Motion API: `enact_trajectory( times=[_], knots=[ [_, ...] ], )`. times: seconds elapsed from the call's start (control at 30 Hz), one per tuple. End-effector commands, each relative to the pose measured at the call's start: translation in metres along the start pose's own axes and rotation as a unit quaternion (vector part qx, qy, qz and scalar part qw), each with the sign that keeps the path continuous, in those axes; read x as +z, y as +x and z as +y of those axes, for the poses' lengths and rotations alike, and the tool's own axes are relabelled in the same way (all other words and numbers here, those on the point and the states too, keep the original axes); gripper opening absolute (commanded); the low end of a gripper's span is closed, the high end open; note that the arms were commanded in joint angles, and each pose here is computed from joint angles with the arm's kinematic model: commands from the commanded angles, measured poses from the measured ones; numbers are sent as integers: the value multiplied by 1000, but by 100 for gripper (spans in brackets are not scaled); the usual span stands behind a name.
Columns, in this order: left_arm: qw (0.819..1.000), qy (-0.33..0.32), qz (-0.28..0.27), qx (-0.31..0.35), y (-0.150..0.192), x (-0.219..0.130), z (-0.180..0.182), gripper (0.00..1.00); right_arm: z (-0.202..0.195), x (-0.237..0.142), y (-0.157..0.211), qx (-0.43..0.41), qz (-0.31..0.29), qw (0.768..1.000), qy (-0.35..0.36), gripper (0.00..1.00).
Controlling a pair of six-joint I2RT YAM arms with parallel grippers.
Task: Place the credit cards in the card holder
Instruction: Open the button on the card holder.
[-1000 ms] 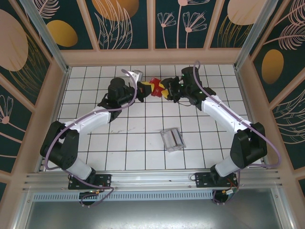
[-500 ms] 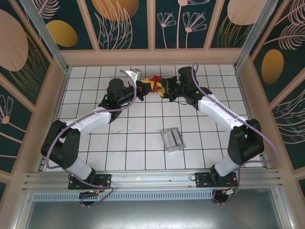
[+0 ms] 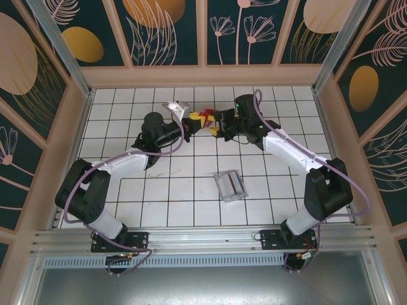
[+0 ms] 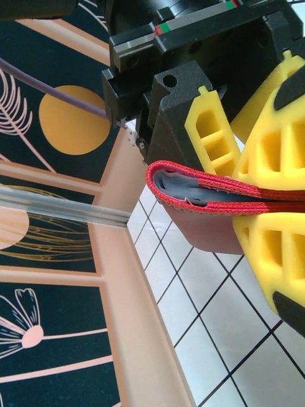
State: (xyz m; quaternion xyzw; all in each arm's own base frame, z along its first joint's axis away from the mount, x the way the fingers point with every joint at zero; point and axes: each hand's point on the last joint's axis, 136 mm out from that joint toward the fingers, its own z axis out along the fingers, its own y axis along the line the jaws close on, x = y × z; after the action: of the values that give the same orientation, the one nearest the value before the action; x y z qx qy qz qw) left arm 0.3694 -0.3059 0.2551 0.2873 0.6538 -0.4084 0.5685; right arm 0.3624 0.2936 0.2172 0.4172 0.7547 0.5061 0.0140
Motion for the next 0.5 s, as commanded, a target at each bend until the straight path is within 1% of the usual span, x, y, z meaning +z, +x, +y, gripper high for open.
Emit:
enact_trajectory(
  times=[0.0, 0.13, 0.2, 0.33, 0.47],
  knots=[
    [995, 66, -41, 58, -19, 0, -29, 0, 7, -4, 17, 12, 24, 999, -24, 35],
    [996, 60, -37, 56, -10, 1, -25, 0, 1, 3, 28, 23, 42, 998, -27, 34],
    [996, 57, -42, 52, -9, 0, -24, 0, -1, 5, 28, 25, 43, 998, -26, 35],
    [997, 53, -40, 49, -5, 0, -21, 0, -2, 6, 29, 37, 51, 997, -34, 40],
    [997, 36, -38, 50, 3, -2, -16, 0, -1, 7, 32, 42, 59, 997, -41, 40]
  ],
)
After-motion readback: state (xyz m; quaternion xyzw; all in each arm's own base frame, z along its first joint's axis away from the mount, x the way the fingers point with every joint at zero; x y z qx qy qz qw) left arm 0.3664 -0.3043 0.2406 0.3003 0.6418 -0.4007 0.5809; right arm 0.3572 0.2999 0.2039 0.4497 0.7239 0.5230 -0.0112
